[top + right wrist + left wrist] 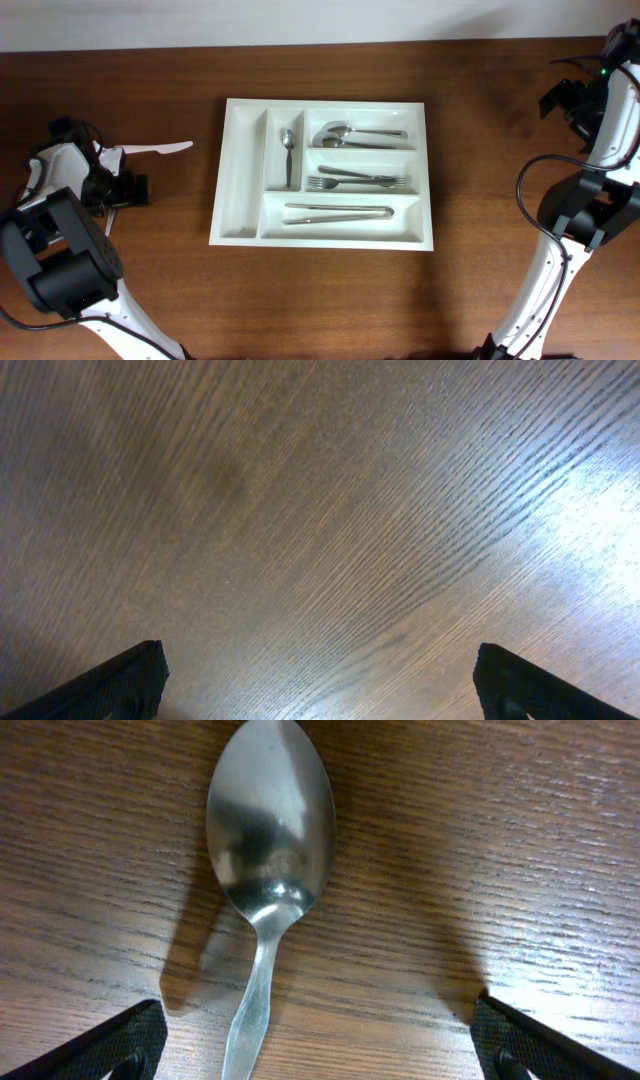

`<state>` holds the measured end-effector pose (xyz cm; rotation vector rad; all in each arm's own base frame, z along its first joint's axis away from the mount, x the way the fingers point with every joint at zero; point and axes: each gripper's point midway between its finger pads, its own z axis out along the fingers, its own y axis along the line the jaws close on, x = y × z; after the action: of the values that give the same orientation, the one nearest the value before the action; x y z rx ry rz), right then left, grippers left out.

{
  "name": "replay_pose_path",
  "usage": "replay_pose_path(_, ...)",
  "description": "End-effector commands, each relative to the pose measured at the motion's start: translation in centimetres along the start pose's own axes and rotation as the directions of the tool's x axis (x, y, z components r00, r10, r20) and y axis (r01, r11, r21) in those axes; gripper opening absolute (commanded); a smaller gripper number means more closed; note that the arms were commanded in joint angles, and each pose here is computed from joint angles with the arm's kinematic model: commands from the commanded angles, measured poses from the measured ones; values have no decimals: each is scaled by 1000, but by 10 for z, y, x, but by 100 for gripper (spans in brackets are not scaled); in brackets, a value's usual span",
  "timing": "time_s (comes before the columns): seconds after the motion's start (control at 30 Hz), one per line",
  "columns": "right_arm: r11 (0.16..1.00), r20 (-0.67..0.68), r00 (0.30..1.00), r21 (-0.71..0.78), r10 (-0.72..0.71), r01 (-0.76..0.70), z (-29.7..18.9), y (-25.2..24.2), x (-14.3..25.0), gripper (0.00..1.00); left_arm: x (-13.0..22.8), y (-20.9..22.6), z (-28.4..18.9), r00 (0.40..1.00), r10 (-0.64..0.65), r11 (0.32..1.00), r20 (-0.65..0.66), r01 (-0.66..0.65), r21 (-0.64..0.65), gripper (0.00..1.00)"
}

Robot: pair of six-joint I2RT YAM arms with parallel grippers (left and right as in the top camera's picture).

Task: Pack container
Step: 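Move the left gripper back and grasp the second small spoon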

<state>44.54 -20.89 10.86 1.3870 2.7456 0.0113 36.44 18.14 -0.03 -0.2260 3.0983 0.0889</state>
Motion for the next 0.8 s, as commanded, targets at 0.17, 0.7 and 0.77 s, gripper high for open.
replay_pose_path(0.17, 1000, 37, 999, -22, -3, 4, -17, 2, -2, 99, 2, -11, 14, 1000, 12, 997, -10, -12, 71, 96)
replay_pose_path(0.7, 1000, 36, 999, -22, -3, 4, -17, 2, -2, 99, -3, -12, 16, 1000, 11, 997, 11, -12, 79, 24)
replay_pose_path(0.77, 1000, 36, 999, -22, -3, 4, -17, 2, -2, 99, -4, -13, 16, 1000, 12, 997, 12, -13, 79, 16)
